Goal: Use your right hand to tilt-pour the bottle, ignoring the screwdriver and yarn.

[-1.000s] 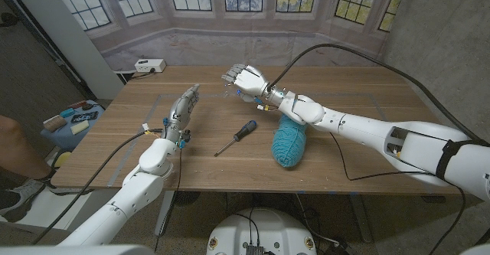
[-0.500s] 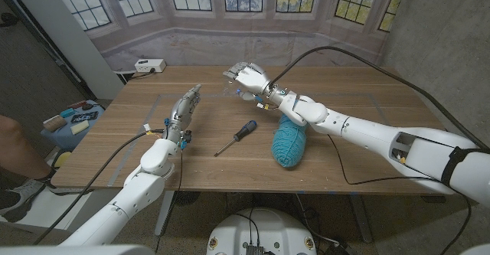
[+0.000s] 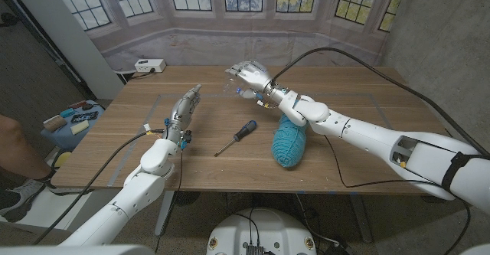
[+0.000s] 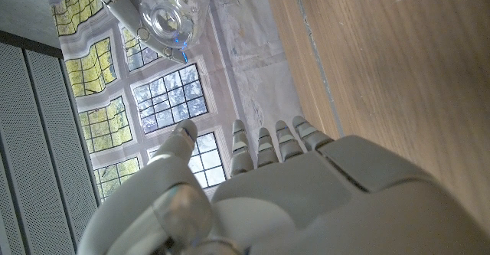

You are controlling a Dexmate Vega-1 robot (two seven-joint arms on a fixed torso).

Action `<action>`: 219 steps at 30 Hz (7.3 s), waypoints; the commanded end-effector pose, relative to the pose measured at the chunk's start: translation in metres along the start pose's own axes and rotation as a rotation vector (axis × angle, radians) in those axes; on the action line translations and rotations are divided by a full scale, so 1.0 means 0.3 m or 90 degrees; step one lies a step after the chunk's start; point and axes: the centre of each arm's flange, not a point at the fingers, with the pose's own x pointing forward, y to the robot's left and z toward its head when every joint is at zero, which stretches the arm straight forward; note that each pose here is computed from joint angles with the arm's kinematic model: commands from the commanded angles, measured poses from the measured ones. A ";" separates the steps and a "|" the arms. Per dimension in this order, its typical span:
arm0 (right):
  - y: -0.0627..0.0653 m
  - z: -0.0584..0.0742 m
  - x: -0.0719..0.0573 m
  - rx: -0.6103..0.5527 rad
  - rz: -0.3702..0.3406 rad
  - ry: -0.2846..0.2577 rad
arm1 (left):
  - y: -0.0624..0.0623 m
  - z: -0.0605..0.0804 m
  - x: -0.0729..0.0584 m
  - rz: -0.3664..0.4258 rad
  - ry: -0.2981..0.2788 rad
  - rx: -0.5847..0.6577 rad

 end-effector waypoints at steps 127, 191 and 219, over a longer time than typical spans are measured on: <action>0.117 0.103 0.149 0.738 0.079 0.265 | 0.037 0.022 -0.027 0.023 0.011 -0.007; 0.230 0.196 0.159 0.846 0.025 0.343 | -0.013 0.045 -0.073 0.027 0.015 -0.009; 0.316 0.249 0.157 0.839 0.025 0.392 | 0.006 0.053 -0.106 0.030 0.014 -0.006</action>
